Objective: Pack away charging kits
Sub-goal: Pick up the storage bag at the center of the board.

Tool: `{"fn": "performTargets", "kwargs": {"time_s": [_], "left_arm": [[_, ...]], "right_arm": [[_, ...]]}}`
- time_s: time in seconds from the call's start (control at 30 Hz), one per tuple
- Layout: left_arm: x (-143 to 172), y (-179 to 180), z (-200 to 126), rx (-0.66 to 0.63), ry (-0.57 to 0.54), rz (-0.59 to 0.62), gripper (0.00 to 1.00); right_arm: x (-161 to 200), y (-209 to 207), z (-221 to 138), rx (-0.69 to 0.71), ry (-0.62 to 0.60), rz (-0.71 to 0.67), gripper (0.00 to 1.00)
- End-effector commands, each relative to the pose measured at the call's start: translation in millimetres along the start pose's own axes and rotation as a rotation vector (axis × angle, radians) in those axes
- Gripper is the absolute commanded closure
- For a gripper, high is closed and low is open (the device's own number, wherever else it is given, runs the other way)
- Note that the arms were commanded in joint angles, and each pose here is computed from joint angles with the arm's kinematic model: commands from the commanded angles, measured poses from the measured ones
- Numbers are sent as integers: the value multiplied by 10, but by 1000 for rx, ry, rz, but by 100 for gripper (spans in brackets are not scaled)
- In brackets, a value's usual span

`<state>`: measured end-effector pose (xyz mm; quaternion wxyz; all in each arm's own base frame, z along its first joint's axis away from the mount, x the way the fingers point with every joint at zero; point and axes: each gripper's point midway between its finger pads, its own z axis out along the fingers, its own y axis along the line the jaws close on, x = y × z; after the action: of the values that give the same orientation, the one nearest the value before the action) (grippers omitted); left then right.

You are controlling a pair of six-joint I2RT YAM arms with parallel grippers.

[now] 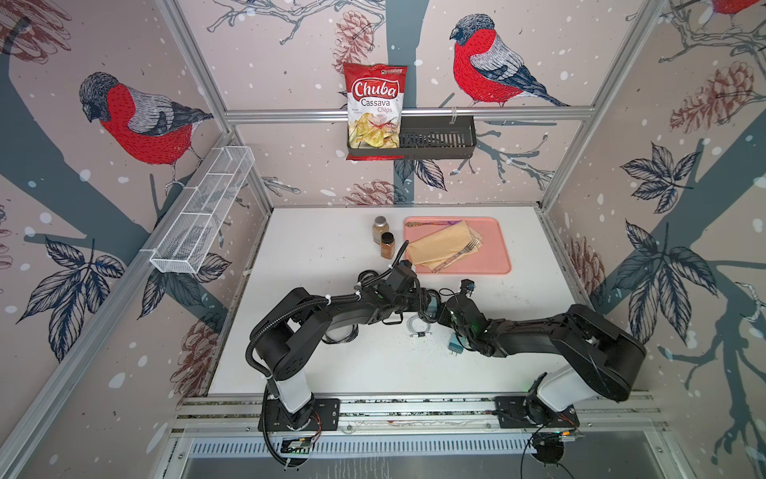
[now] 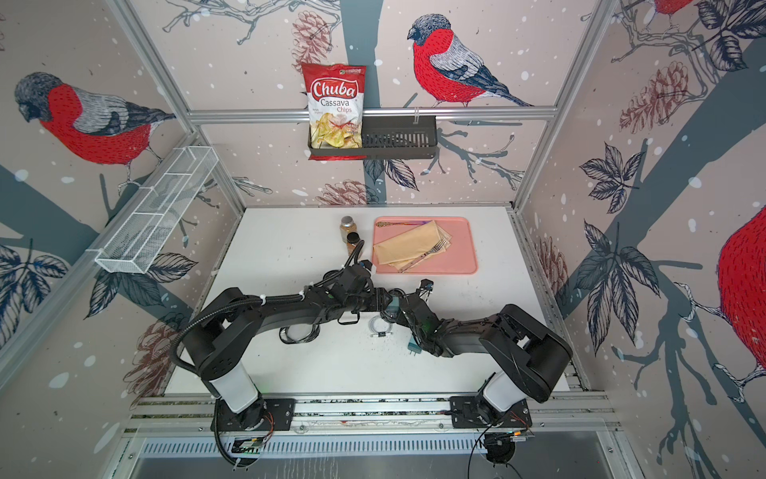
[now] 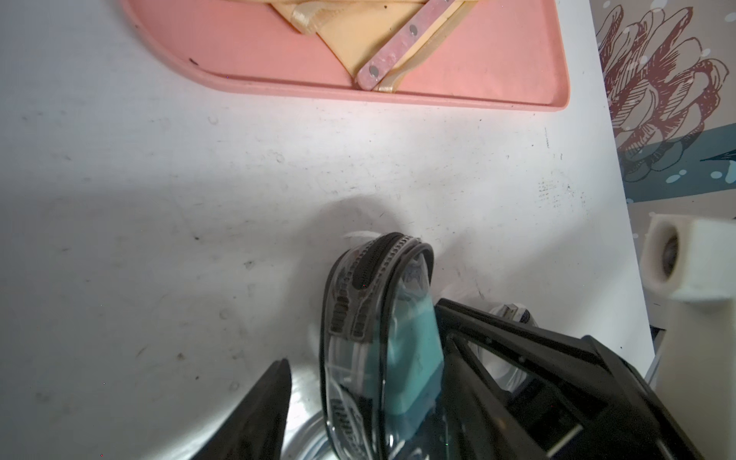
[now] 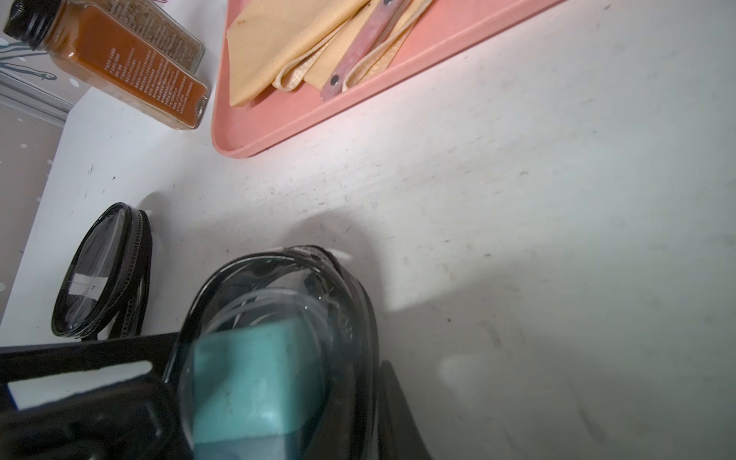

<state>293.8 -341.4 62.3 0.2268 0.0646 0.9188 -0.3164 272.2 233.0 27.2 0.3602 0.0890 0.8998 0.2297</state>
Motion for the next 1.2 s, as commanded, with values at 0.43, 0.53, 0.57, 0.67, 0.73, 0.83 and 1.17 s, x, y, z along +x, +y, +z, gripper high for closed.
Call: {"fn": "performTargets", "kwargs": {"time_s": [0.43, 0.53, 0.57, 0.67, 0.73, 0.83, 1.17], "left_arm": [[8, -66, 187, 42, 48, -3, 35], [8, -66, 211, 58, 61, -12, 37], [10, -71, 215, 64, 64, -14, 37], [-6, -78, 231, 72, 63, -15, 38], [10, -69, 251, 76, 71, -20, 38], [36, -70, 282, 89, 84, -27, 39], [72, -24, 360, 94, 96, -42, 45]], "right_arm": [[52, 30, 19, -7, 21, -23, 87], [54, 31, 22, -6, 21, -24, 87], [60, 30, 21, -6, 22, -25, 87], [59, 29, 20, -6, 22, -25, 87], [54, 38, 21, -9, 21, -24, 87], [49, 45, 21, -11, 20, -25, 87], [56, 53, 21, -13, 22, -26, 87]]}}
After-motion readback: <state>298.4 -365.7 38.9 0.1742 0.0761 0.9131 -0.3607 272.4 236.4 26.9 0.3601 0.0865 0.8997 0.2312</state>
